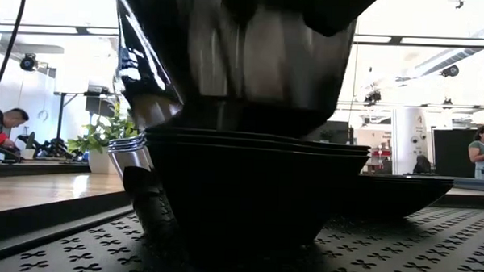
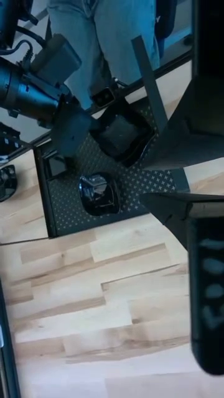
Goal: Pick & Place Mini shaped plates
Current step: Stack the distorted square plate on top of the other distorted square plates on the shelf
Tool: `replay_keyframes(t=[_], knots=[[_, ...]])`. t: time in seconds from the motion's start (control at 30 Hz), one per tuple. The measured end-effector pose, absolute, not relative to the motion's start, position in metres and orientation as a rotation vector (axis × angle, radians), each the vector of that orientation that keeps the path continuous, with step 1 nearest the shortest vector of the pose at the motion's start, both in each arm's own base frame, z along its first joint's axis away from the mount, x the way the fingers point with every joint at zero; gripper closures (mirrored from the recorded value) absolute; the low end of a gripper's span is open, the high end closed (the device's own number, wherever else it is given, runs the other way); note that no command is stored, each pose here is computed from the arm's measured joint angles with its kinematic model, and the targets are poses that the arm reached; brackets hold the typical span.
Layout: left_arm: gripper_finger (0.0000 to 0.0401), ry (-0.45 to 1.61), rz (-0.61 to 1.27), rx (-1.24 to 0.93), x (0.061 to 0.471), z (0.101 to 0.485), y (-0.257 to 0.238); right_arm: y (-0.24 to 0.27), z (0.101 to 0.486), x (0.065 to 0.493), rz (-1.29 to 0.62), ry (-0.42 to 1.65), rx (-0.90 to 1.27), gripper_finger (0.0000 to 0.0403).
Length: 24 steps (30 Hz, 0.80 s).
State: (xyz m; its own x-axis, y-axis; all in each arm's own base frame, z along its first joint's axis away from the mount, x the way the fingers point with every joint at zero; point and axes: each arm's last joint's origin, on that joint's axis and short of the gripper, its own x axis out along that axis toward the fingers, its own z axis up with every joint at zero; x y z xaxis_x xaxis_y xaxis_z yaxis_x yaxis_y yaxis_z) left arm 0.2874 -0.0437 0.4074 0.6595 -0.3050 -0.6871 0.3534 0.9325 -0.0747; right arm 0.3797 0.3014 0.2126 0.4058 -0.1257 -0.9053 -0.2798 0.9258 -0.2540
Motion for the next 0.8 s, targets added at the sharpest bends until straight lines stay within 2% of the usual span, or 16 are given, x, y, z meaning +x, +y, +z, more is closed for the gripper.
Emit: replay_keyframes(t=[0.4, 0.8], knots=[[0.0339, 0.760, -0.376, 0.077, 0.287, 0.408, -0.044, 0.300, 0.216, 0.379, 0.131, 1.137, -0.498, 0.0319], [0.0339, 0.760, -0.374, 0.079, 0.287, 0.408, -0.043, 0.297, 0.223, 0.378, 0.095, 1.111, -0.516, 0.0331]])
